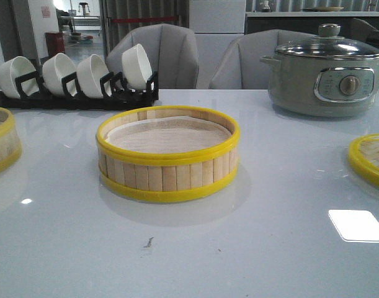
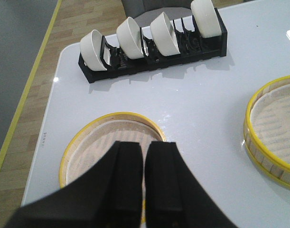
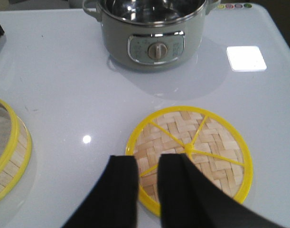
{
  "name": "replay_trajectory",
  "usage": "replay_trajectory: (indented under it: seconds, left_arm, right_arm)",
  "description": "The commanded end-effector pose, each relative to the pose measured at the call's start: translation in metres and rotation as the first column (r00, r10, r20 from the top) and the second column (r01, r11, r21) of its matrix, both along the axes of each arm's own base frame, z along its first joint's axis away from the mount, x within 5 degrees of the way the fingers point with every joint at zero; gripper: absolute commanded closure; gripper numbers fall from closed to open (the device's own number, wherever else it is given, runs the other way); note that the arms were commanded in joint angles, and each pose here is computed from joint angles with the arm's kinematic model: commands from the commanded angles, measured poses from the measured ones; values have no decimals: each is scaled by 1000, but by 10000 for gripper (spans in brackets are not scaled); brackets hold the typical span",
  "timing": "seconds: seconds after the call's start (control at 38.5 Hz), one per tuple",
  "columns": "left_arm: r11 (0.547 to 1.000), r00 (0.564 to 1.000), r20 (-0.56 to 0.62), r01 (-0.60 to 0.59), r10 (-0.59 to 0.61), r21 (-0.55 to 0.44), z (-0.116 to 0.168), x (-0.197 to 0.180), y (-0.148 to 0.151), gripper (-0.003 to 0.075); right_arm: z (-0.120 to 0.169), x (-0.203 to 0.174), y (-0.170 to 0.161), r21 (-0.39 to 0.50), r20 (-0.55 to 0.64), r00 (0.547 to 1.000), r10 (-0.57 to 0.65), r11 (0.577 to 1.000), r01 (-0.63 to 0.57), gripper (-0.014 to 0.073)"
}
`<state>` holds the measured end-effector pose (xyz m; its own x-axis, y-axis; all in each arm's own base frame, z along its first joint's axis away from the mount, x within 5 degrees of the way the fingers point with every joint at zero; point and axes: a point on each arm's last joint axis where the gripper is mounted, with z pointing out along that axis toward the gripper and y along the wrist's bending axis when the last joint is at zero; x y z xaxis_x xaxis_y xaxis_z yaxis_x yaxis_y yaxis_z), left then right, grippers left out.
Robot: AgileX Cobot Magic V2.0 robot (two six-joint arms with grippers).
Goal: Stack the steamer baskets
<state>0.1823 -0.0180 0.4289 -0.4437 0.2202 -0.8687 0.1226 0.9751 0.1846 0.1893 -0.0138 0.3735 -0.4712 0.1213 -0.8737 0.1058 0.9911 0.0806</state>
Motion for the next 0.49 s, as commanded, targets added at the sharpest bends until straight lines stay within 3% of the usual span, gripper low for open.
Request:
replay_trajectory:
  seconds: [0.0,0.13,0.47]
  left_arm:
    - [1000,991,133,19,-17,-18,21,-1,-2,358]
    - [1000,995,101,20,-18,-20,15,9,-4,188]
    - [999,991,-132,22,-27,-40,-35,71,-17,176]
  right_arm:
    - [17,4,-1,-6,95,995,-3,1000,4,146]
    - [15,5,0,15,85,996,-2,1000,1,152]
    - [14,5,2,50,74,997,0,999,-3,152]
